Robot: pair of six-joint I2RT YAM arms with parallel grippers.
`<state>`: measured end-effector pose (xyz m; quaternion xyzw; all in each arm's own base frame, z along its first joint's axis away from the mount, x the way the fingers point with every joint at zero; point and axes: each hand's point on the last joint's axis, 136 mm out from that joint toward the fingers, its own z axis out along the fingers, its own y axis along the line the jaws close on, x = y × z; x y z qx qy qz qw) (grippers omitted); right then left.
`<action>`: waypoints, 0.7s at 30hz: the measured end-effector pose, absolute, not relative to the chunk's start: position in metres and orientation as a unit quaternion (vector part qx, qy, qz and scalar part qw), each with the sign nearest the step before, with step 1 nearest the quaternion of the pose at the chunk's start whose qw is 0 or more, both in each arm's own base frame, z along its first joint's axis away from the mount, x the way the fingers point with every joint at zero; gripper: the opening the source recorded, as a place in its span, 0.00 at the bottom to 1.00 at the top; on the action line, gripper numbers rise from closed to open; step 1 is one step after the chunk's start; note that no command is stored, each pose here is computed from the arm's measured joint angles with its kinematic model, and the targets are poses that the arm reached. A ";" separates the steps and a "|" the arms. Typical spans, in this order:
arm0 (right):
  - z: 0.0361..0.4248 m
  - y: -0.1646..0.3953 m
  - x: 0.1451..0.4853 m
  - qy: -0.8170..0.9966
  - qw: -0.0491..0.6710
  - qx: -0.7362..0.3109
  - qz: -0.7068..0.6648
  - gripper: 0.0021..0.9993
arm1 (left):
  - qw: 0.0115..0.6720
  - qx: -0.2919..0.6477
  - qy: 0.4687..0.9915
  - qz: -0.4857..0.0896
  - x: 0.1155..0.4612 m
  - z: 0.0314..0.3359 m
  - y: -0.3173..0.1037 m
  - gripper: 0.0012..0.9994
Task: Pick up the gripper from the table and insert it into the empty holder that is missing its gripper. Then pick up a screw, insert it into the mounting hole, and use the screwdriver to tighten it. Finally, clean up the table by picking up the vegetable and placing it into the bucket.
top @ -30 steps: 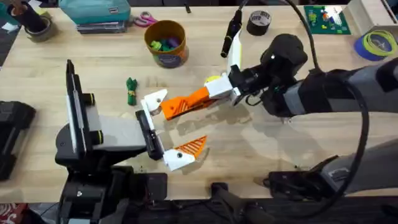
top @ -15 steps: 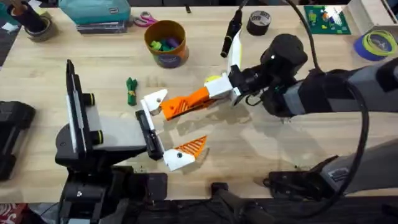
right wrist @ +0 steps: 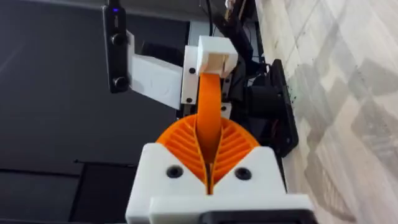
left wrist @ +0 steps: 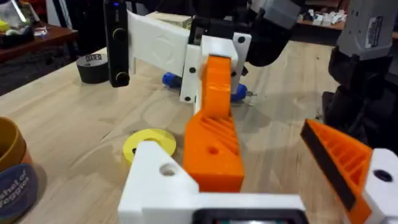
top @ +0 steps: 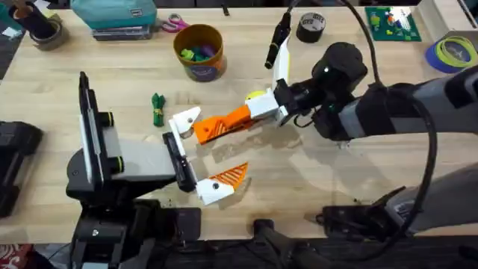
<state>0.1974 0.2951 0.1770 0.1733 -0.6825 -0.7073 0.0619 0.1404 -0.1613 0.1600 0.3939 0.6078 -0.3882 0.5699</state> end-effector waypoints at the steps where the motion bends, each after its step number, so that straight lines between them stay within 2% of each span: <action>1: 0.177 0.295 0.197 -0.683 0.062 0.173 -0.707 0.01 | 0.570 0.394 0.608 -0.388 0.140 0.160 -0.161 0.99; 21: 0.175 0.295 0.197 -0.684 0.063 0.167 -0.707 0.01 | 0.570 0.394 0.608 -0.388 0.140 0.160 -0.161 0.99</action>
